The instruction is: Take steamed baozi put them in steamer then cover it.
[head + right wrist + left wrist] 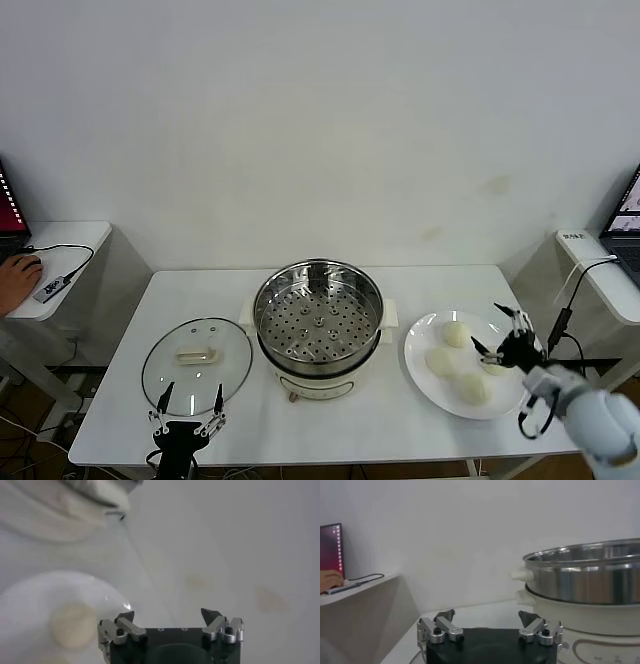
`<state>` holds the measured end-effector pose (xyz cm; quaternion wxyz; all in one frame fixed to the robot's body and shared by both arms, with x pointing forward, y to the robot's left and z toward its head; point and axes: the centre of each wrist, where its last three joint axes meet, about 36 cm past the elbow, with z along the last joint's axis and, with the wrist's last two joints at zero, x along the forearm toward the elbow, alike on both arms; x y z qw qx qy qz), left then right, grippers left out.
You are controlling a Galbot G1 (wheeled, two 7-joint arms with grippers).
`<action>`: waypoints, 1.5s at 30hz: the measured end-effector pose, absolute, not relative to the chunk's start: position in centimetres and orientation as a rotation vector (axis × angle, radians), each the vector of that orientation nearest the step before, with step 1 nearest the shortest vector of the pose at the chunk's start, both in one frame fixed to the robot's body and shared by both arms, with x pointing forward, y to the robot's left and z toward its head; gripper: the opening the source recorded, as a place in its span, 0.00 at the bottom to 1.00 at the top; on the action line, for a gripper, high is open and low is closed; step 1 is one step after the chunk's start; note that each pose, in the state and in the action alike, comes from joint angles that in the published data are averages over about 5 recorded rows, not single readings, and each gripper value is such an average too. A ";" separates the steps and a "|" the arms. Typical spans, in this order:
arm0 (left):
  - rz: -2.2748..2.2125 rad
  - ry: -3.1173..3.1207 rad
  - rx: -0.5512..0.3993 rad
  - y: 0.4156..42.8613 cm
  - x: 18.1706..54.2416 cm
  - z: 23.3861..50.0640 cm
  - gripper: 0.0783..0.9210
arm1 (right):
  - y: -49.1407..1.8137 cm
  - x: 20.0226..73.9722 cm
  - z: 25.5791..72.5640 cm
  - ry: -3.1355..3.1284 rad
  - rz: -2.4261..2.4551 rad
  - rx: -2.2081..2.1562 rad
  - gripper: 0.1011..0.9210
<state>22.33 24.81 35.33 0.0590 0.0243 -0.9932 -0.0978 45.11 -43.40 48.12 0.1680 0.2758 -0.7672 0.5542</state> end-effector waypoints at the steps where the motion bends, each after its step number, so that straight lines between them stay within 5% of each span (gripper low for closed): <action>1: -0.302 -3.009 0.076 24.9 22.3 35.3 0.88 | -43.4 46.0 48.6 -2.140 1.585 0.814 0.88; 17: -0.372 -3.017 0.102 25.2 22.5 35.8 0.88 | -42.3 56.7 50.5 -1.649 1.552 1.121 0.88; 45: -0.446 -3.017 0.143 26.6 22.6 36.3 0.88 | -38.2 64.2 45.4 -1.414 1.482 1.177 0.86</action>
